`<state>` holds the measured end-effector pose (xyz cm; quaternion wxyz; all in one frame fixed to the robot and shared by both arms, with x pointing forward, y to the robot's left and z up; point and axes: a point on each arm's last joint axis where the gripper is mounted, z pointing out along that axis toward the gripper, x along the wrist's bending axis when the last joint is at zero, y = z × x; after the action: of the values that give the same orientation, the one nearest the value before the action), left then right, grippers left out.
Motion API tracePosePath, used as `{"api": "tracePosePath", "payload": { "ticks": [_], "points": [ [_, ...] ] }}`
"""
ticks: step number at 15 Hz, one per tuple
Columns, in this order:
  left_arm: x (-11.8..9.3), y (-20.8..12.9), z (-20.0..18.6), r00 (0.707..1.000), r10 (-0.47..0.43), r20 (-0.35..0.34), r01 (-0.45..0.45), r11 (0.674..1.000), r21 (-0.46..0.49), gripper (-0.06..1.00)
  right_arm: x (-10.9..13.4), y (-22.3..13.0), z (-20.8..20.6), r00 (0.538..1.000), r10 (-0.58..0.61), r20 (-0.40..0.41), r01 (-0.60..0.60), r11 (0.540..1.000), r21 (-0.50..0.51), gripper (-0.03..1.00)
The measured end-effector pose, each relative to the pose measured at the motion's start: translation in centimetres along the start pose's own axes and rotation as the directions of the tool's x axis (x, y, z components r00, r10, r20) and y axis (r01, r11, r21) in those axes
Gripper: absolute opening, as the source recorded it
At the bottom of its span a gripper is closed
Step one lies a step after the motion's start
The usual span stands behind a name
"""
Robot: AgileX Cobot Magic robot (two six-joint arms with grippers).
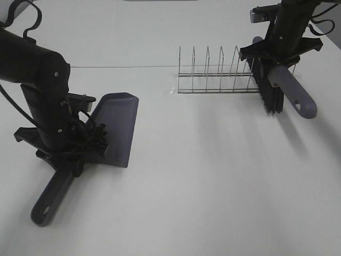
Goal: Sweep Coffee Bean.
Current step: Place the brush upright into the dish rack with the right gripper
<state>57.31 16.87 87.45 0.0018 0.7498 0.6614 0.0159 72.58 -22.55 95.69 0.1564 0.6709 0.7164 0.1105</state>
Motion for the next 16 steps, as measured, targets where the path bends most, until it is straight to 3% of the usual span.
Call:
{"api": "tracePosePath", "payload": {
  "ticks": [6,10,16],
  "points": [
    [0.0,0.0,0.0,1.000,0.000,0.001,0.000,1.000,-0.002,0.36,0.1,0.6,0.3,1.000,0.007,-0.005,-0.007,1.000,-0.007,0.35],
    [0.0,0.0,0.0,1.000,0.000,0.001,0.000,1.000,-0.002,0.36,0.1,0.0,0.8,1.000,0.018,-0.010,-0.017,0.998,0.055,0.57],
    [0.0,0.0,0.0,1.000,-0.002,0.004,0.002,1.000,-0.005,0.36,-0.1,0.7,-0.6,1.000,0.028,-0.013,-0.028,0.999,0.037,0.63]
  ]
}}
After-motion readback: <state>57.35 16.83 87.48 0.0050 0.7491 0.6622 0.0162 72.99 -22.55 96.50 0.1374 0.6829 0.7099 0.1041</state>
